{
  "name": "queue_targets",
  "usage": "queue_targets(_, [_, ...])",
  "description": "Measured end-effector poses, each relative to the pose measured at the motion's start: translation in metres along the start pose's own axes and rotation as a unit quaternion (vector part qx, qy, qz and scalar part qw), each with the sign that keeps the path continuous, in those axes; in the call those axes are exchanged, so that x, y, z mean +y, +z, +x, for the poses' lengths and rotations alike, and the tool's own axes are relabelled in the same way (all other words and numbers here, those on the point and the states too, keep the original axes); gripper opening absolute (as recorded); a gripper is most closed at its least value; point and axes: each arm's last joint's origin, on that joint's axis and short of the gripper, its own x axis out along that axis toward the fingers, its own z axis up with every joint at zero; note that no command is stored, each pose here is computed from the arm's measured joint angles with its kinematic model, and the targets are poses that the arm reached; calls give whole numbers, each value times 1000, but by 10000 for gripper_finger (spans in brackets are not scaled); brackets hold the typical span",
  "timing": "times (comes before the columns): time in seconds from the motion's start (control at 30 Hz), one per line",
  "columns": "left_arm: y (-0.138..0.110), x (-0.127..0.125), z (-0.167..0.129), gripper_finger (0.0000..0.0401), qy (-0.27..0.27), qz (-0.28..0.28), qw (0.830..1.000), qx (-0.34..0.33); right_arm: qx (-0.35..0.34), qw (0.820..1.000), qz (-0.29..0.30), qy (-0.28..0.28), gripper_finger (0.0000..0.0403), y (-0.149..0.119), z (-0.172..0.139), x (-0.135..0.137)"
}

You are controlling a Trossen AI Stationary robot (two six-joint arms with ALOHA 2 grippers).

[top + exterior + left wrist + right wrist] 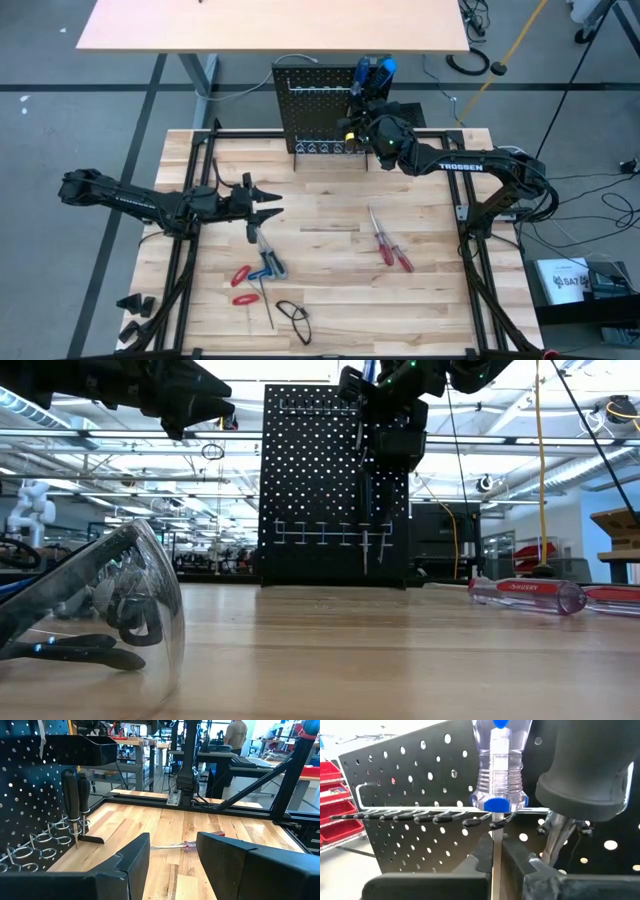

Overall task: Hang tools onto peg board
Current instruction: Hang the transparent screwdriver on the pegboard

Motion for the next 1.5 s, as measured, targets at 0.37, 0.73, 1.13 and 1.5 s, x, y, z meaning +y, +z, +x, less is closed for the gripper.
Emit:
queue_targets(0.37, [0,0,0,171,0,0,1000,0,19,1000,-13,-6,103,-5,0,-1])
queue_targets(0.73, [0,0,0,171,0,0,1000,0,43,997,-70,5,177,-11,-5,3])
queue_targets(1.13, [0,0,0,171,0,0,1000,0,46,993,-99,43,217,-13,-24,21])
queue_targets(1.5, [0,0,0,171,-2,0,1000,0,62,989,-99,94,215,-19,-52,44])
